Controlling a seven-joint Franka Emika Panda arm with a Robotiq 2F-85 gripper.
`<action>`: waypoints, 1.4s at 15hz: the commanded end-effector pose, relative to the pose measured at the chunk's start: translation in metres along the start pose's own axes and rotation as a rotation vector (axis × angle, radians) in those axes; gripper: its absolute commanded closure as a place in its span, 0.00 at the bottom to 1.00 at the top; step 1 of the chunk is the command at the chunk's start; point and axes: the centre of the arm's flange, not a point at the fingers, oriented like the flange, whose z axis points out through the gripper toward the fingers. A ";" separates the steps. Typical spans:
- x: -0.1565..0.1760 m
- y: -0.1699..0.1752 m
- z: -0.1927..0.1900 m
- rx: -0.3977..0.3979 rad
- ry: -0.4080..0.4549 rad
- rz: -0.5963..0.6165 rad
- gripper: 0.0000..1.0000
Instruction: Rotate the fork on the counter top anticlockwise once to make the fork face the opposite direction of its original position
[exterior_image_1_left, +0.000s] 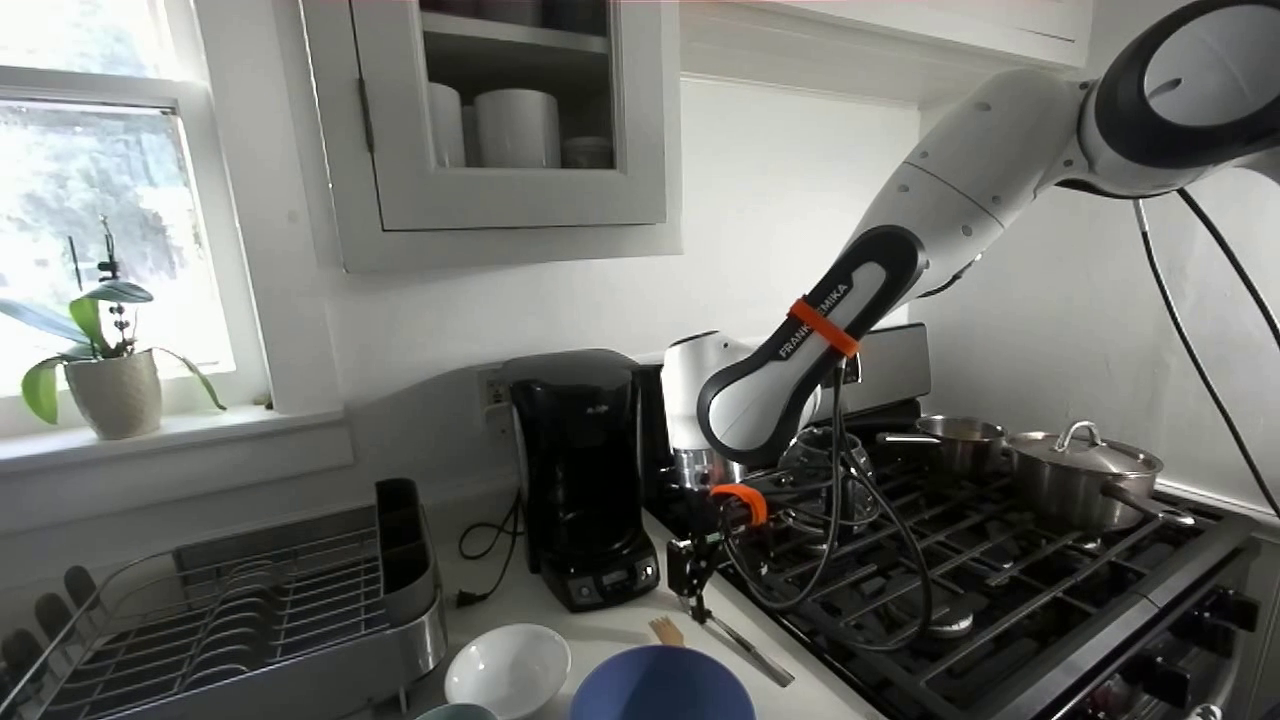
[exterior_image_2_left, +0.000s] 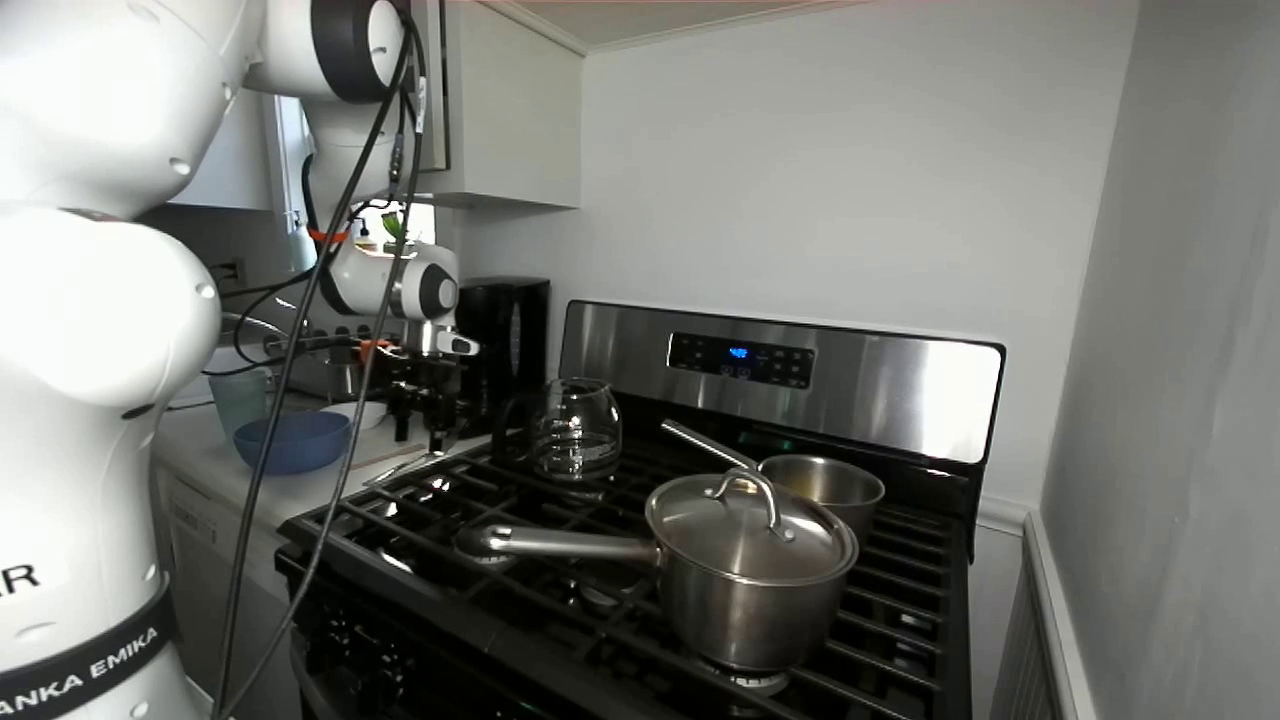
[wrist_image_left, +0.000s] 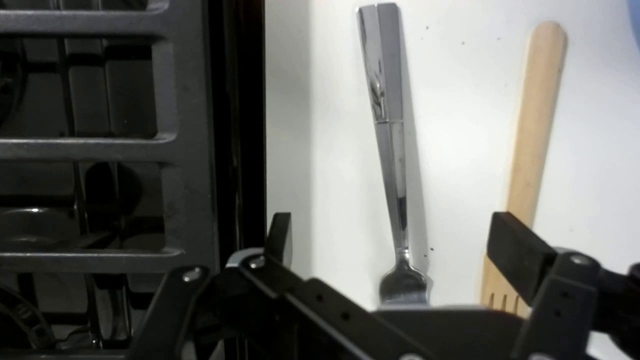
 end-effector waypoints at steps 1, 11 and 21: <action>0.005 -0.009 -0.001 0.056 0.011 0.035 0.00; -0.015 -0.017 0.019 0.077 0.039 -0.087 0.00; -0.009 0.005 0.026 0.053 0.048 -0.071 0.52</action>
